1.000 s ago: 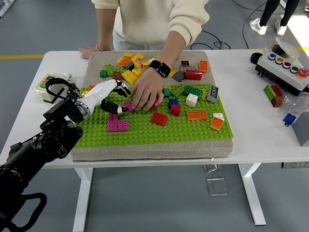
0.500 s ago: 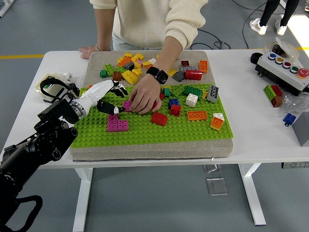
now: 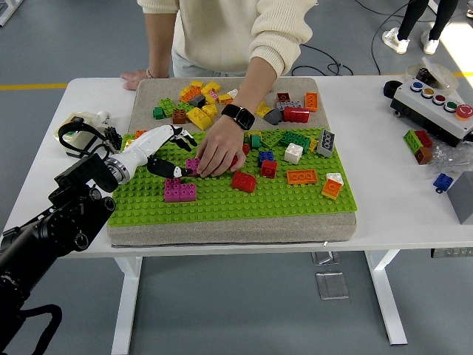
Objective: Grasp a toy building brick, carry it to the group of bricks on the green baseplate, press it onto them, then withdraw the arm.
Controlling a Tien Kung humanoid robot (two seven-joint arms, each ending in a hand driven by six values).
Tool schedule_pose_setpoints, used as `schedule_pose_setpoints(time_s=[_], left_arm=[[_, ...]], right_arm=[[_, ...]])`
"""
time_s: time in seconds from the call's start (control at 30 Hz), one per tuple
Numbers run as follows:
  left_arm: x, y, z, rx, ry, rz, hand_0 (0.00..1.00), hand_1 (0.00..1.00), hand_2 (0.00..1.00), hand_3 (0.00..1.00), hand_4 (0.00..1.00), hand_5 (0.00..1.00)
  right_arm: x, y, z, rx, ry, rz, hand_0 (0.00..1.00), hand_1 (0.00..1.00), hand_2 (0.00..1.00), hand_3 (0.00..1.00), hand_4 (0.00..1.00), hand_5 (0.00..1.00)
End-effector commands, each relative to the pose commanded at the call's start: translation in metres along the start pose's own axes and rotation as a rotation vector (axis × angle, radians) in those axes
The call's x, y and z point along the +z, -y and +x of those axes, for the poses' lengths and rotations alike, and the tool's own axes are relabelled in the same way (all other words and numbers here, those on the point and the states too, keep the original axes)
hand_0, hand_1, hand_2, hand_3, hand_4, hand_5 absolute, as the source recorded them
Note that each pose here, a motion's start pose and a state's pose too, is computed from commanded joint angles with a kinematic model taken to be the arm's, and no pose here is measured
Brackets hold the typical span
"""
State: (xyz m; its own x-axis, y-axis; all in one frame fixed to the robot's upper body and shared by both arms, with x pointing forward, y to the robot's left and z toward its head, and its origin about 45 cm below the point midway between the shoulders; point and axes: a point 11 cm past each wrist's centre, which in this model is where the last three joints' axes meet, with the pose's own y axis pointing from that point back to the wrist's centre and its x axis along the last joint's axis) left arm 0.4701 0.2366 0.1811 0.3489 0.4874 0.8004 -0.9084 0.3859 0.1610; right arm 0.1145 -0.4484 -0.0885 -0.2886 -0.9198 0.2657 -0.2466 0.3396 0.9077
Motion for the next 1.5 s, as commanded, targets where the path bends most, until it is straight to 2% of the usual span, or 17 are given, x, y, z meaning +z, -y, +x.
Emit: schedule_pose_setpoints(time_s=[0.1,0.13,0.7,0.9,0.93,1.5], left_arm=[[0.001,0.001,-0.001,-0.007,-0.003,0.001,0.75,0.714,0.641,0.675,0.951,0.121],[0.001,0.001,-0.001,-0.009,-0.004,0.001,0.766,0.726,0.668,0.705,0.974,0.12],[-0.003,0.009,-0.011,-0.024,-0.011,0.046,0.761,0.724,0.669,0.696,0.988,0.131],[-0.003,0.011,-0.013,-0.025,-0.011,0.05,0.757,0.72,0.659,0.677,0.986,0.134],[-0.003,0.011,-0.013,-0.024,-0.011,0.051,0.747,0.709,0.633,0.624,0.97,0.126],[-0.008,0.01,-0.017,-0.025,-0.002,0.063,0.73,0.693,0.604,0.571,0.925,0.098]], right_arm=[[0.0,0.0,0.0,0.0,0.002,0.0,0.753,0.674,0.727,0.665,0.924,0.491],[0.0,0.0,0.0,0.0,0.004,0.001,0.753,0.674,0.726,0.667,0.924,0.491],[-0.004,0.0,0.0,0.001,0.006,0.006,0.752,0.675,0.727,0.666,0.924,0.491],[-0.004,0.0,0.001,0.002,0.008,0.006,0.753,0.675,0.727,0.665,0.924,0.49],[-0.004,0.0,0.001,0.002,0.008,0.007,0.752,0.675,0.727,0.666,0.924,0.49],[-0.003,0.0,0.0,0.002,0.001,0.004,0.753,0.674,0.727,0.666,0.924,0.49]])
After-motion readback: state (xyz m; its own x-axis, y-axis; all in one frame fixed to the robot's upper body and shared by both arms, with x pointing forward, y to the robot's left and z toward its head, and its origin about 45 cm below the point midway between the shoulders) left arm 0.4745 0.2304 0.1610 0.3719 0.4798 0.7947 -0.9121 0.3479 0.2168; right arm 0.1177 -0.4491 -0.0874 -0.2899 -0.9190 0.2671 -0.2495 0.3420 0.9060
